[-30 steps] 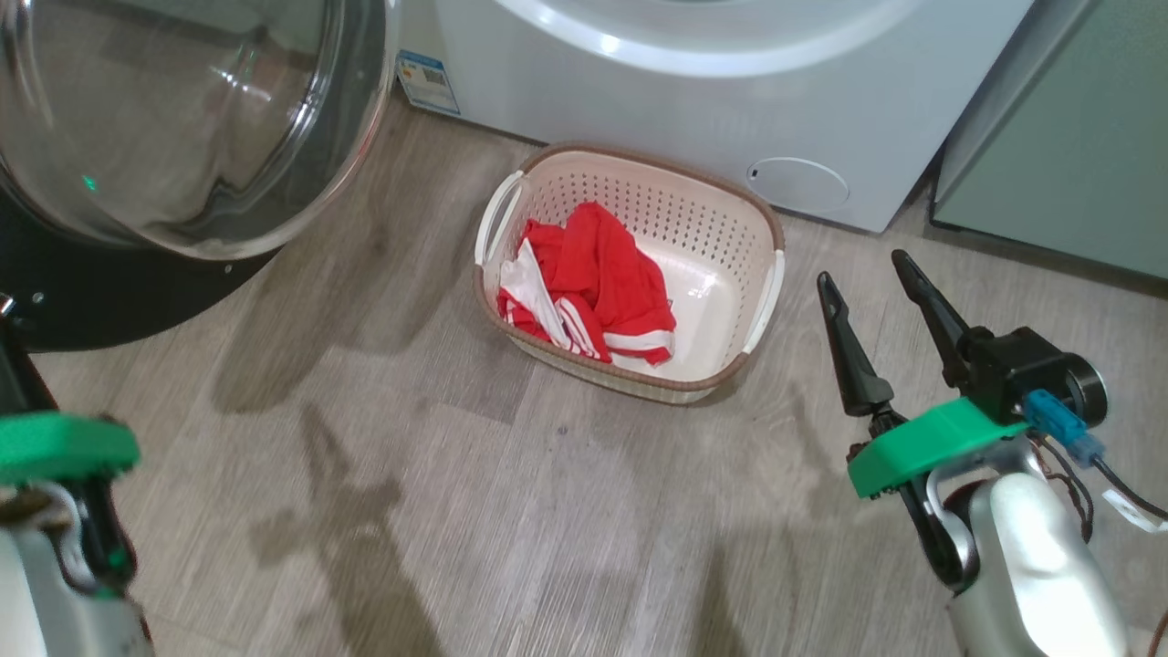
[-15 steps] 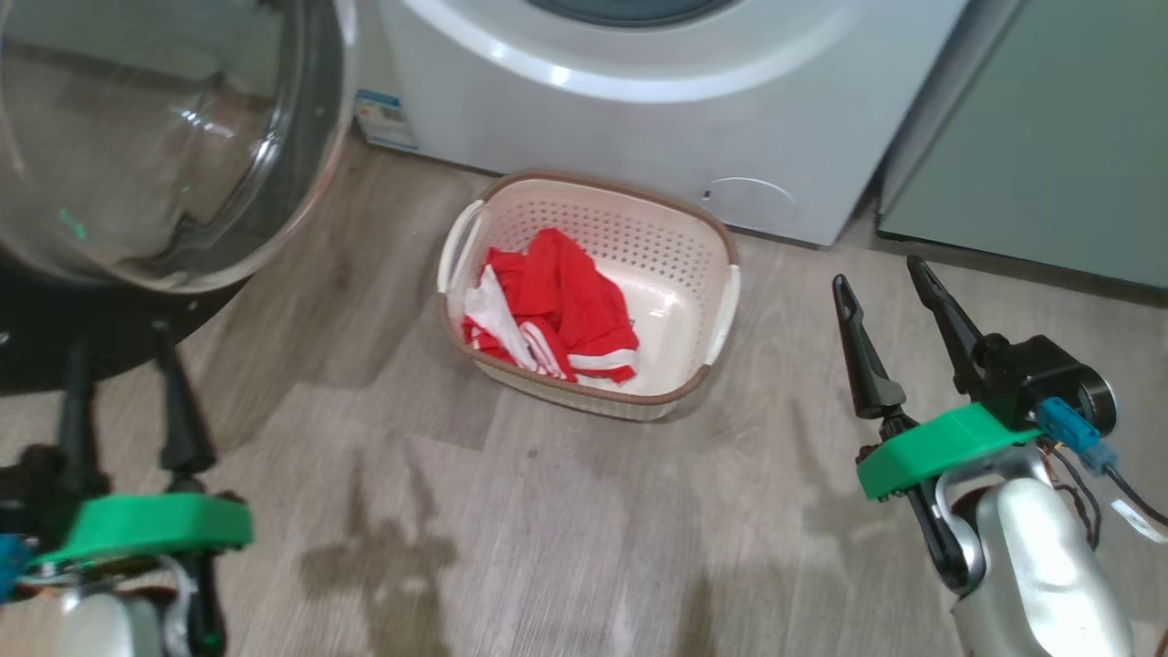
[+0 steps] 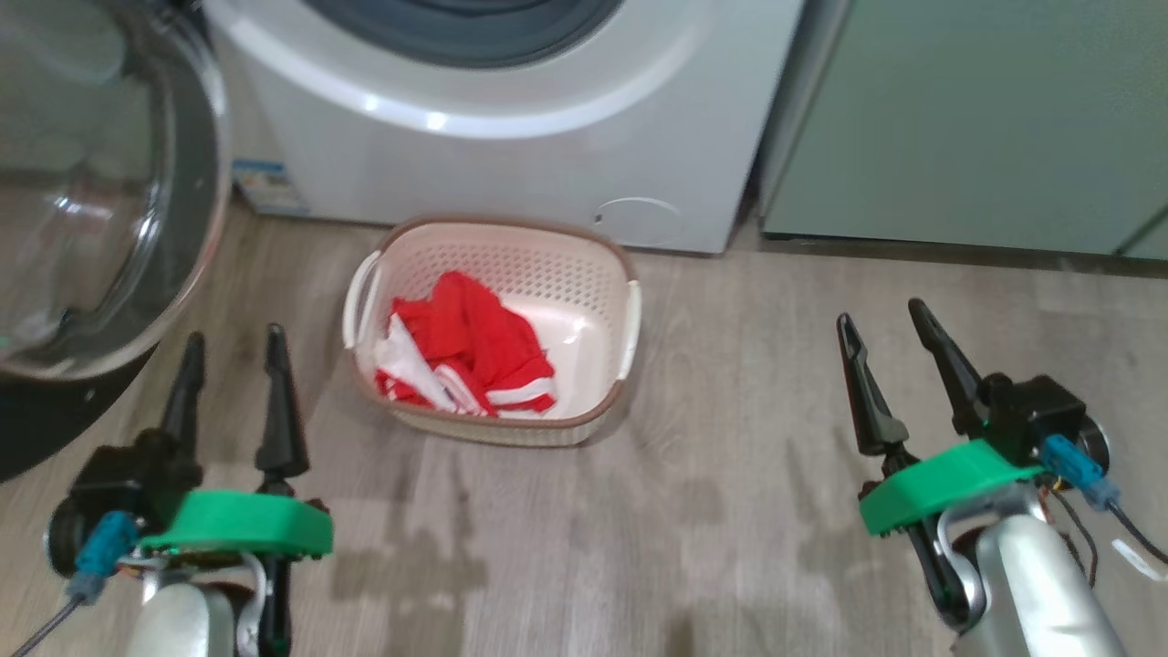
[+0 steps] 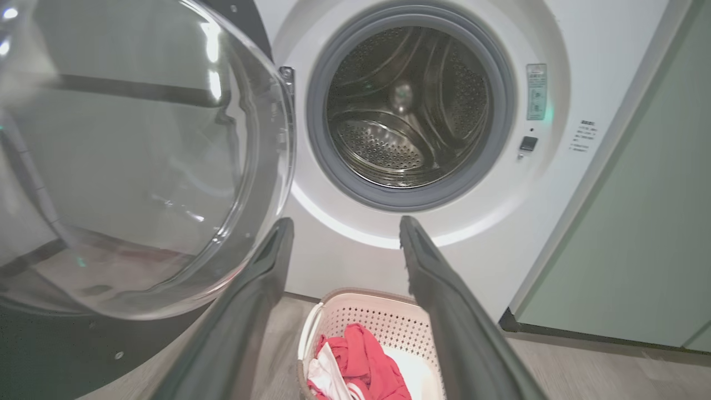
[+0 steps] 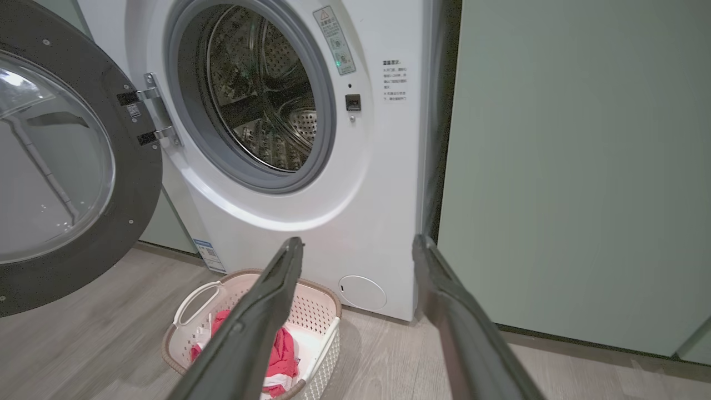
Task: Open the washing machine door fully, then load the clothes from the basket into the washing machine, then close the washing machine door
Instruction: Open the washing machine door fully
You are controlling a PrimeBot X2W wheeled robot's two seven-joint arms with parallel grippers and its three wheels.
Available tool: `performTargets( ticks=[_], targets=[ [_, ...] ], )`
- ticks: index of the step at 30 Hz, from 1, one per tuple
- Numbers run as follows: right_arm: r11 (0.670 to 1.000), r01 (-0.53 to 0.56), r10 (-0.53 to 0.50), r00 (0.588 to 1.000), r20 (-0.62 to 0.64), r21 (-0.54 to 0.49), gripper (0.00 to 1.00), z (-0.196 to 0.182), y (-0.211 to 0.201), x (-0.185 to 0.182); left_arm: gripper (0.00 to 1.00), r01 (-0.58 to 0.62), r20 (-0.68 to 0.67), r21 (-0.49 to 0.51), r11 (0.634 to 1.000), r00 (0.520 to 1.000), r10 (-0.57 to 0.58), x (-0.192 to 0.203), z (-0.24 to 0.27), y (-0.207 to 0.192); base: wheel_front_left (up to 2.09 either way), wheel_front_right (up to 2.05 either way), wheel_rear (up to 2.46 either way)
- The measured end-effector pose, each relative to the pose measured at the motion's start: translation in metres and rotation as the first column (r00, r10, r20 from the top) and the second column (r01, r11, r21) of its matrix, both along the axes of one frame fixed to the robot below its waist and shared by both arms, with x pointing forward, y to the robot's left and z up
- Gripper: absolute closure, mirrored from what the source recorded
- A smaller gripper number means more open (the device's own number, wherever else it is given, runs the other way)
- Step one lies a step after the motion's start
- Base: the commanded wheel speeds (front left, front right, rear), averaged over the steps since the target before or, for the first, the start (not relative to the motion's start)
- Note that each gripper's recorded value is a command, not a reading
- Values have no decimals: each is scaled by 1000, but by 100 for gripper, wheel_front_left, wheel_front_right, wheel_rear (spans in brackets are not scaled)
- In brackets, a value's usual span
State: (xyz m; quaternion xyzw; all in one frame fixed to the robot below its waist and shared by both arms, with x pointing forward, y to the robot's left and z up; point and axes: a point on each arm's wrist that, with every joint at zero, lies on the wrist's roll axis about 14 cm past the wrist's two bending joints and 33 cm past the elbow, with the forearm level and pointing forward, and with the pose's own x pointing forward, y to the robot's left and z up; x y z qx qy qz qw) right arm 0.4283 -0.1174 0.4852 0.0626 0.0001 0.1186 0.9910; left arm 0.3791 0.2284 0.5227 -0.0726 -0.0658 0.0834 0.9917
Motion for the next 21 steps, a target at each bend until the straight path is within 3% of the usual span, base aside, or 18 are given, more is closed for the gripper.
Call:
performTargets(
  ticks=[11, 21],
  targets=[
    [992, 123, -123, 992, -6, 2, 0, 3, -44, -36, 0, 193, 6, 44, 980, 981, -193, 10, 4, -55, 0, 0, 0],
    [985, 175, -175, 984, 33, 0, 0, 16, -61, -55, 0, 224, -47, 83, 971, 974, -221, -2, -7, -66, 0, 0, 0]
  ],
)
